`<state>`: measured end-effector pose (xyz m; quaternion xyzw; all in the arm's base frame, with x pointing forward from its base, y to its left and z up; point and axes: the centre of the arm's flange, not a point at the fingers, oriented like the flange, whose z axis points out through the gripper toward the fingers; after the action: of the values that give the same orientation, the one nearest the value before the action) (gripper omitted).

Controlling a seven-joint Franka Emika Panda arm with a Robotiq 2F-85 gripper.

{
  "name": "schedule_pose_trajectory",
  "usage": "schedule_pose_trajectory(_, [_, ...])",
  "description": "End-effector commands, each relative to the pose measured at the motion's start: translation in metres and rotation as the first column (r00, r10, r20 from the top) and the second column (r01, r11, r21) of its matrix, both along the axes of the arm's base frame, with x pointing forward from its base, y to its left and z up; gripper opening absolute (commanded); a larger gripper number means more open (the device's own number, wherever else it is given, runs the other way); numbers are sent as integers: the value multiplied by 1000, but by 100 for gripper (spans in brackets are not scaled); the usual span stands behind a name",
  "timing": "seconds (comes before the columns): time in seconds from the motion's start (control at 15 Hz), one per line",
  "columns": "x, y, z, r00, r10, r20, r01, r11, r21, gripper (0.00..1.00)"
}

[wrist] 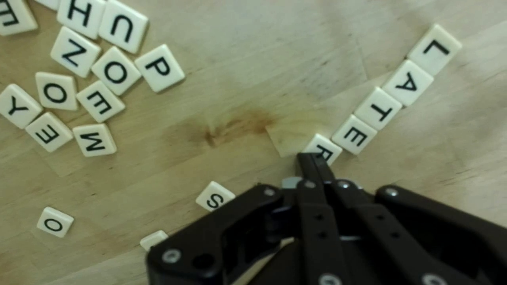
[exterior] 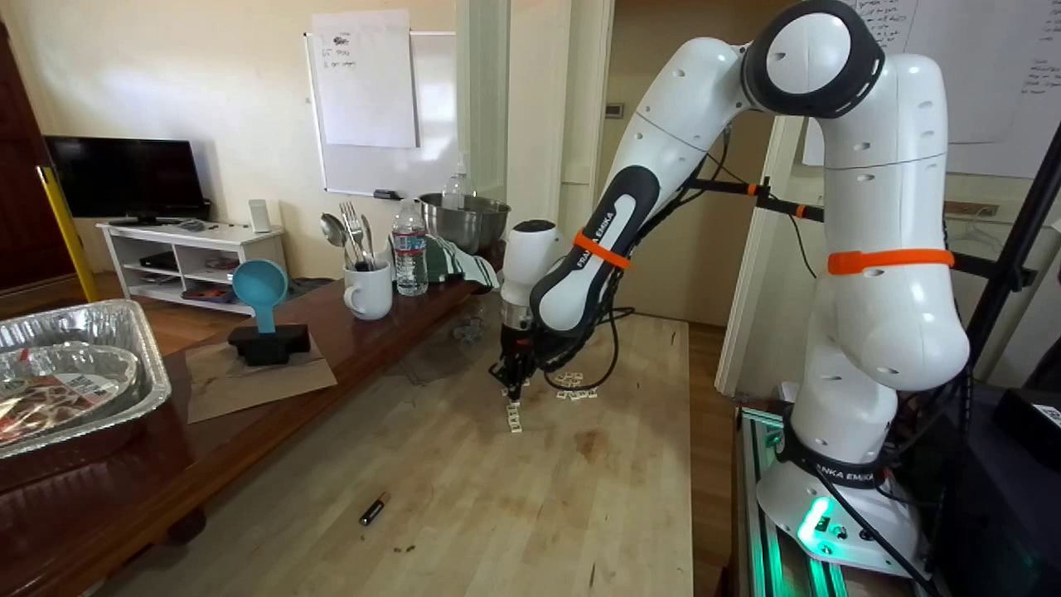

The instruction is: Create the word 'Later' using the letter tiles on the tabletop.

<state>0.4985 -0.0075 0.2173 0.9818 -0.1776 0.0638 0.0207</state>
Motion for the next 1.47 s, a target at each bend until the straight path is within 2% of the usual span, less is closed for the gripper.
schedule_pose_trajectory(0.0, [5,7,-14,1000,-26,2,26,1000,9,0])
schedule_pose_trajectory(0.67, [5,8,-10,1000,-29,-4,29,999,20,0])
schedule_pose_trajectory(1.13, [1,-3,16,997,-68,43,65,996,56,0])
schedule_pose_trajectory(1.4, [8,-10,19,994,-95,49,92,994,62,0])
